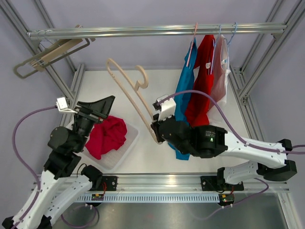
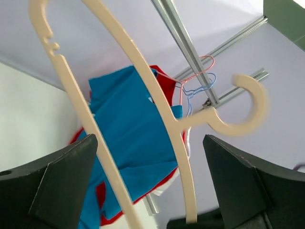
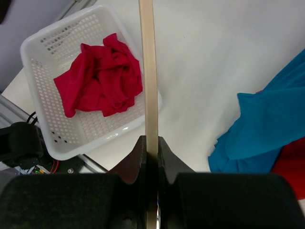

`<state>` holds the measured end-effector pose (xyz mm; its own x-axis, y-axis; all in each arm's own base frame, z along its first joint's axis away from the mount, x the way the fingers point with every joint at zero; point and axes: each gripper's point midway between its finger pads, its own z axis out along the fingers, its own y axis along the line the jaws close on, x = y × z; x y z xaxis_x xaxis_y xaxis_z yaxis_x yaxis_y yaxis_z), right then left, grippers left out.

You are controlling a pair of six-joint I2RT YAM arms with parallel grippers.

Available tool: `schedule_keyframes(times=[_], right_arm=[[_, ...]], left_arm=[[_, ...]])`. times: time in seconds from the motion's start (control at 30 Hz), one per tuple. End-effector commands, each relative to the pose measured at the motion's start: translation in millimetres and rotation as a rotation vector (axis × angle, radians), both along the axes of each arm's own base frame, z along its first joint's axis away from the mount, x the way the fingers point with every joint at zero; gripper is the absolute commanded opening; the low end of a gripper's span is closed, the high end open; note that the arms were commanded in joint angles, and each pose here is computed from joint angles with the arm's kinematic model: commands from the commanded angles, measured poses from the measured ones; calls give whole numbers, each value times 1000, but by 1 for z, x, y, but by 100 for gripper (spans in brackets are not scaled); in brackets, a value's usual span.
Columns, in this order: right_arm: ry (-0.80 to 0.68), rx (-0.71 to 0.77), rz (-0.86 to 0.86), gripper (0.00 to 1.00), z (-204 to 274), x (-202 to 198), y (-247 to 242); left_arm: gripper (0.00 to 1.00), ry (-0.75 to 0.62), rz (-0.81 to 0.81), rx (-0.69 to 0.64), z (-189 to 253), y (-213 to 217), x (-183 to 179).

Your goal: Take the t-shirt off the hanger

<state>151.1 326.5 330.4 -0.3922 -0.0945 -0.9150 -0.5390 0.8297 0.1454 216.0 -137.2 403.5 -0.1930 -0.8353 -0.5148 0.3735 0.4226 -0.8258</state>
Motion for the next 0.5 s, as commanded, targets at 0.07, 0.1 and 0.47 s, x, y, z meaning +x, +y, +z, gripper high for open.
schedule_keyframes(times=[0.07, 0.1, 0.47], right_arm=[[62, -118, -79, 0, 7, 41, -17], [72, -169, -76, 0, -2, 49, -11], [47, -190, -185, 0, 44, 133, 17]], left_arm=[[99, -61, 111, 323, -4, 41, -32], [99, -62, 105, 354, -8, 43, -37], [99, -61, -105, 573, -88, 28, -74]])
